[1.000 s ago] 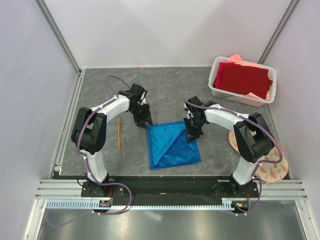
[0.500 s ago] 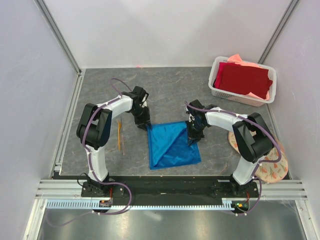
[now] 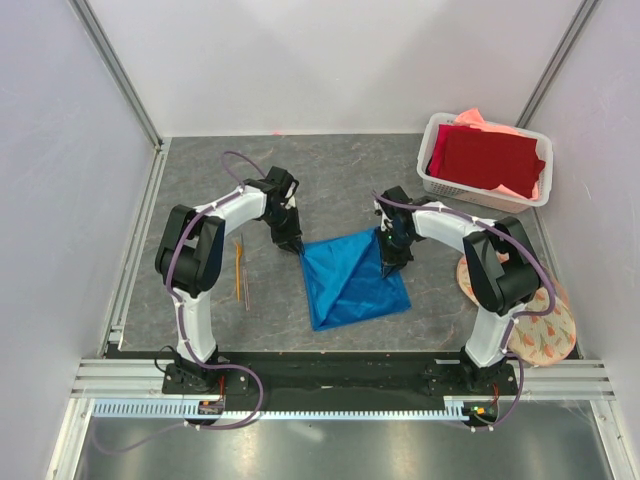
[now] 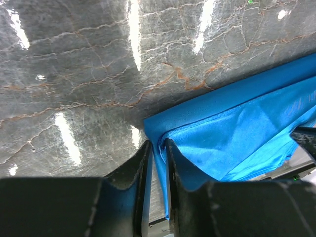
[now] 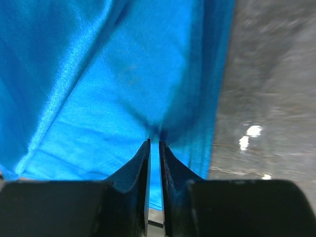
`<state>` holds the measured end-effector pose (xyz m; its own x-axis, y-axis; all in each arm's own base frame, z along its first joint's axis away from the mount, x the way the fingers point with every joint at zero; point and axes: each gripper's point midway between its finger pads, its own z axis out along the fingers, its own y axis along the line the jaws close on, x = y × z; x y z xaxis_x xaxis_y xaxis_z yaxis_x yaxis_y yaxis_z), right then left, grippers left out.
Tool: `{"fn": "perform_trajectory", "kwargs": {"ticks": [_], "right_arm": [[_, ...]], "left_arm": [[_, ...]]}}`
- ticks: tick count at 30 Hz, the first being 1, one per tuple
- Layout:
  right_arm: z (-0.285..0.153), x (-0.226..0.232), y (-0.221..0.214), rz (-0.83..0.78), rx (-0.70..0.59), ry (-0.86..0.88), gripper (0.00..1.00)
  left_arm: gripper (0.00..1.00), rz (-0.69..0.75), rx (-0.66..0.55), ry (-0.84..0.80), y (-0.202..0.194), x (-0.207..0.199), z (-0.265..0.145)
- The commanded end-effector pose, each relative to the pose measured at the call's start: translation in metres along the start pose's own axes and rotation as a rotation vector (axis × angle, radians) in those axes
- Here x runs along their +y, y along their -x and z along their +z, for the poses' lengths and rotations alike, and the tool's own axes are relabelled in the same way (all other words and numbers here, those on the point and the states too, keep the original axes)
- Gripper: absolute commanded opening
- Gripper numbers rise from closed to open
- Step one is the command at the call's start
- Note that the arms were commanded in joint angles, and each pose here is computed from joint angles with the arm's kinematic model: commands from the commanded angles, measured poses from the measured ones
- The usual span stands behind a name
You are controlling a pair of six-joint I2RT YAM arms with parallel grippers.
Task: Fold the napkin into a case and place the utensils inside
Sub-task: Pick up the upper triangle-folded napkin from the center of the board.
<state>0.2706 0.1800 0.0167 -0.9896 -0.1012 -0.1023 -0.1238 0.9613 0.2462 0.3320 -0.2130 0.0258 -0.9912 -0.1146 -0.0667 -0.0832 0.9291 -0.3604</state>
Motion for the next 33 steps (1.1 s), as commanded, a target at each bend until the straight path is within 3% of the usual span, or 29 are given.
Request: {"fn": "perform_trajectory", "kwargs": {"ticks": [1, 8, 14, 21, 27, 33], "right_arm": [[-0.022, -0.005, 0.021, -0.096, -0.055, -0.092, 0.19], [-0.06, 0.04, 0.023, -0.199, -0.12, -0.106, 0.43], [-0.064, 0.116, -0.008, -0.216, -0.115, 0.062, 0.45], [-0.036, 0.183, -0.059, -0.338, -0.1, 0.084, 0.45], [-0.011, 0.204, -0.09, -0.429, -0.081, 0.02, 0.43], [0.004, 0.202, -0.091, -0.456, -0.098, -0.041, 0.43]], "left_arm": [[0.26, 0.02, -0.017, -0.023, 0.01, -0.007, -0.002], [0.47, -0.029, -0.058, -0.008, 0.009, -0.006, -0.019], [0.5, -0.139, -0.146, -0.005, 0.002, -0.002, -0.057], [0.49, -0.273, -0.191, -0.05, -0.047, 0.011, -0.098], [0.49, -0.328, -0.236, -0.097, -0.08, 0.023, -0.119], [0.49, -0.338, -0.25, -0.123, -0.101, 0.029, -0.131]]}}
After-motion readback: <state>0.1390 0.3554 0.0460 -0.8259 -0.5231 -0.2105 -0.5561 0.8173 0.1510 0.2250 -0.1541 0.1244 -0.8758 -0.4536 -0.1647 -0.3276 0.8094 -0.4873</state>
